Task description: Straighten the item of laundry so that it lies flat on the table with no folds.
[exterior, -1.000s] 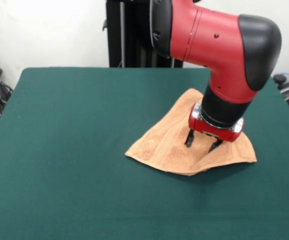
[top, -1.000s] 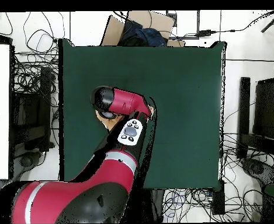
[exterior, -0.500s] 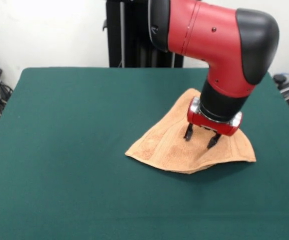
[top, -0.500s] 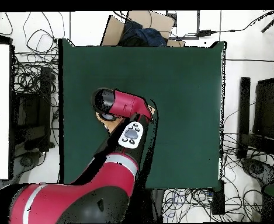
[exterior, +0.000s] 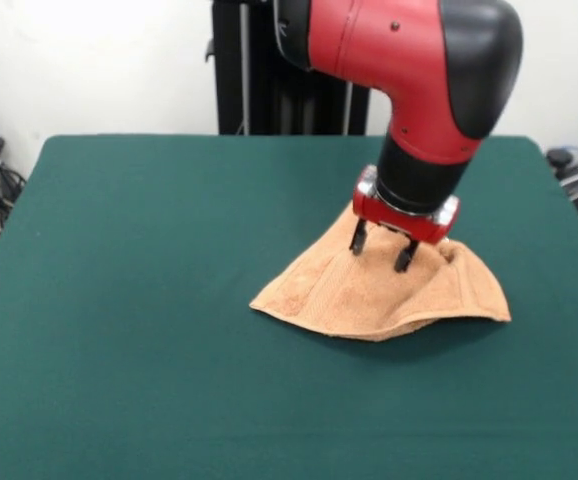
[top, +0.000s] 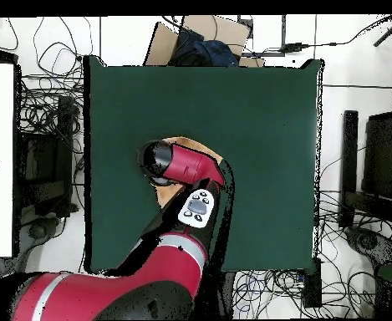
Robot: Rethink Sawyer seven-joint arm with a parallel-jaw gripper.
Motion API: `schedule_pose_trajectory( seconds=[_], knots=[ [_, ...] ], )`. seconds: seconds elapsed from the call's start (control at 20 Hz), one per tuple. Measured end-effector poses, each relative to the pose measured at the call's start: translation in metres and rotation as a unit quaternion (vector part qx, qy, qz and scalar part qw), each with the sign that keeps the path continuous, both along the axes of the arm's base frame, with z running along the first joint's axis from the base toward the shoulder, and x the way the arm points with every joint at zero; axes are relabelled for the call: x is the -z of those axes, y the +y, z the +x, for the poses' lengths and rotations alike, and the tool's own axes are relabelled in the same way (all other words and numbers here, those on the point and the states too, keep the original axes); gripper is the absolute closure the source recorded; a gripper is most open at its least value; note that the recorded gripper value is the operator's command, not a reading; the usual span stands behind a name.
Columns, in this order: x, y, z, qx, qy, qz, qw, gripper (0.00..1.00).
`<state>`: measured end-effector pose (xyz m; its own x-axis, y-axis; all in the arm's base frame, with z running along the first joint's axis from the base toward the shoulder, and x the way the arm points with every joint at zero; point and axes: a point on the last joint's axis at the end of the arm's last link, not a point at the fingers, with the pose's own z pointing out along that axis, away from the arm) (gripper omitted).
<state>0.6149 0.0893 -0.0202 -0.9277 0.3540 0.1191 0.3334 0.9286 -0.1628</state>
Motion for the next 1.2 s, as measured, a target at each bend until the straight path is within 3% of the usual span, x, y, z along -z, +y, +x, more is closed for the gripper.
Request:
schedule_pose_trajectory(
  seconds=[0.6, 1.2],
  knots=[
    [-0.014, -0.005, -0.025, 0.010, -0.016, -0.006, 0.9998, 0.00],
    [-0.008, -0.010, -0.042, 0.015, -0.016, -0.011, 0.9997, 0.00]
  ],
)
